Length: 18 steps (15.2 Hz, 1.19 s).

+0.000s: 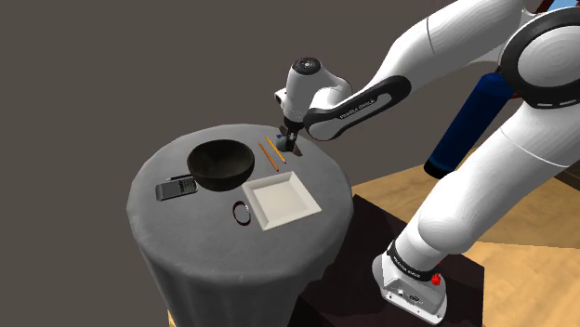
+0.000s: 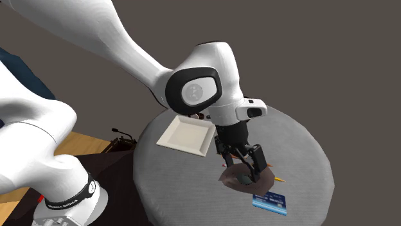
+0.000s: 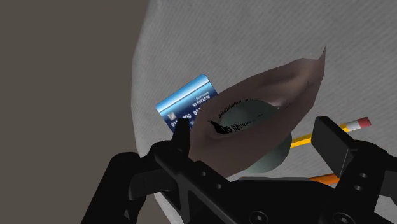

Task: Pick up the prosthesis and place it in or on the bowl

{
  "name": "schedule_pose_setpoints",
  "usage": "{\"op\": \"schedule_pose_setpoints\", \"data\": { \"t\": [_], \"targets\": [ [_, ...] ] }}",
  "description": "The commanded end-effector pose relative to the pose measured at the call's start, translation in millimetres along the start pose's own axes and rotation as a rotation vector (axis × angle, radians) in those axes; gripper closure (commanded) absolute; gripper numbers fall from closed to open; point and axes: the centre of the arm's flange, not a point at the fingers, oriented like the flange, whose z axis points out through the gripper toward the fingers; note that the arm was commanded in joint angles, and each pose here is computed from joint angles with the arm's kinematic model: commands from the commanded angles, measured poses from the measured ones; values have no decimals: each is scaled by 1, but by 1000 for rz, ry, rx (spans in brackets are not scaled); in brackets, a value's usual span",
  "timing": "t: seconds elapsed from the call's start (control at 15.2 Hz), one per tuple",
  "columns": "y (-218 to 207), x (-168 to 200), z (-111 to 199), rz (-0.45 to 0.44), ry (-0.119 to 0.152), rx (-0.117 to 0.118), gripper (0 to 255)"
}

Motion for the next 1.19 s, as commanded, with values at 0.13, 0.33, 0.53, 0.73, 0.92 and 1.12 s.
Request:
{"op": "schedule_pose_setpoints", "data": {
  "t": [0.13,0.33,0.53,0.73,0.92,1.12],
  "targets": [
    [-1,0,3,0,1,0,0],
    [-1,0,3,0,1,0,0],
    [-1,0,3,0,1,0,255],
    [-1,0,3,0,1,0,255],
    [-1,0,3,0,1,0,255],
    [2,0,-2,0,1,0,255]
  ]
}}
